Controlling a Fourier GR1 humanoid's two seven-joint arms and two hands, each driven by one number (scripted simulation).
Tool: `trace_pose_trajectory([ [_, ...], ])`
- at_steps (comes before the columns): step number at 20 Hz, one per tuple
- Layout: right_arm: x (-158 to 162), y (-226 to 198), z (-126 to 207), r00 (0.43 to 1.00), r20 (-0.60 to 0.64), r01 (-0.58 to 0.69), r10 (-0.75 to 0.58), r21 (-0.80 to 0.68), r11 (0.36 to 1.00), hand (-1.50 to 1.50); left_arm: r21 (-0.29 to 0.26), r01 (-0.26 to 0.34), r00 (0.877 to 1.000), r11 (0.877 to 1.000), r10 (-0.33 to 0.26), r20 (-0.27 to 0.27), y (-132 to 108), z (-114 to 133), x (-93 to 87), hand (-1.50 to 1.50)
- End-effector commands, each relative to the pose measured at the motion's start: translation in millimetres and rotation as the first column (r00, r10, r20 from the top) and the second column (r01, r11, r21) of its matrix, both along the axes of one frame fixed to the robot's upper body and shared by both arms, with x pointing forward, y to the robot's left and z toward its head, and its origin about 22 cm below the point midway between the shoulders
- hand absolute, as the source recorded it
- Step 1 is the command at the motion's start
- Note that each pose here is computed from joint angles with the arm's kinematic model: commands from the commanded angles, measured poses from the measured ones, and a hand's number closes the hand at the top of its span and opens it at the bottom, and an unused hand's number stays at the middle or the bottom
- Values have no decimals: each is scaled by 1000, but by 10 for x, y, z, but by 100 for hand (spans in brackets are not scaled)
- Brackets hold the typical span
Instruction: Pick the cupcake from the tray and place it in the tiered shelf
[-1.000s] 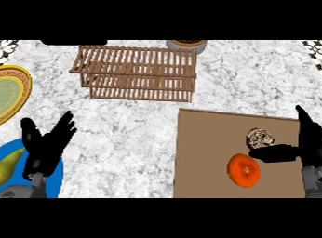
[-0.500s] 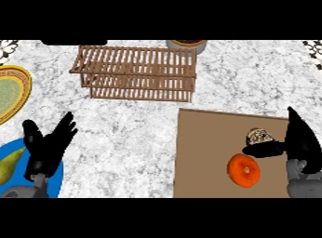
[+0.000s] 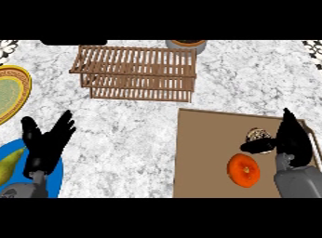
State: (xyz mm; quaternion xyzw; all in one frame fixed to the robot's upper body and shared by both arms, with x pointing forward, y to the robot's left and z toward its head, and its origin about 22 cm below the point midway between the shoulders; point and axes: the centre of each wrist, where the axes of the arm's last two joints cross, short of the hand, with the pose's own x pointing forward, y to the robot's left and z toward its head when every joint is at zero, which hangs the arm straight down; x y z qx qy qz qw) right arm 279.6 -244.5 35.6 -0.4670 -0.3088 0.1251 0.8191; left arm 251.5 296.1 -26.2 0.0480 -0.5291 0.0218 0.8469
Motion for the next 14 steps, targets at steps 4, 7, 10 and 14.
trace_pose_trajectory([
  [4, -20, 42, -136, 998, -3, 55, -55, 5, 998, -150, -10, 4, 1000, 1000, -4, -7, -111, -50, -85, 0],
  [7, 96, 53, -215, 999, 9, 48, -48, 13, 999, -150, 4, -1, 1000, 1000, 1, 6, 125, -13, -138, 0],
  [10, 79, 57, -211, 1000, 7, 17, -17, 40, 999, -150, -11, 17, 999, 1000, -17, -27, 35, 88, -63, 0],
  [14, 186, -64, -429, 958, -179, -221, 225, 40, 974, 150, -13, 34, 999, 999, -34, 1, -154, -25, 36, 0],
])
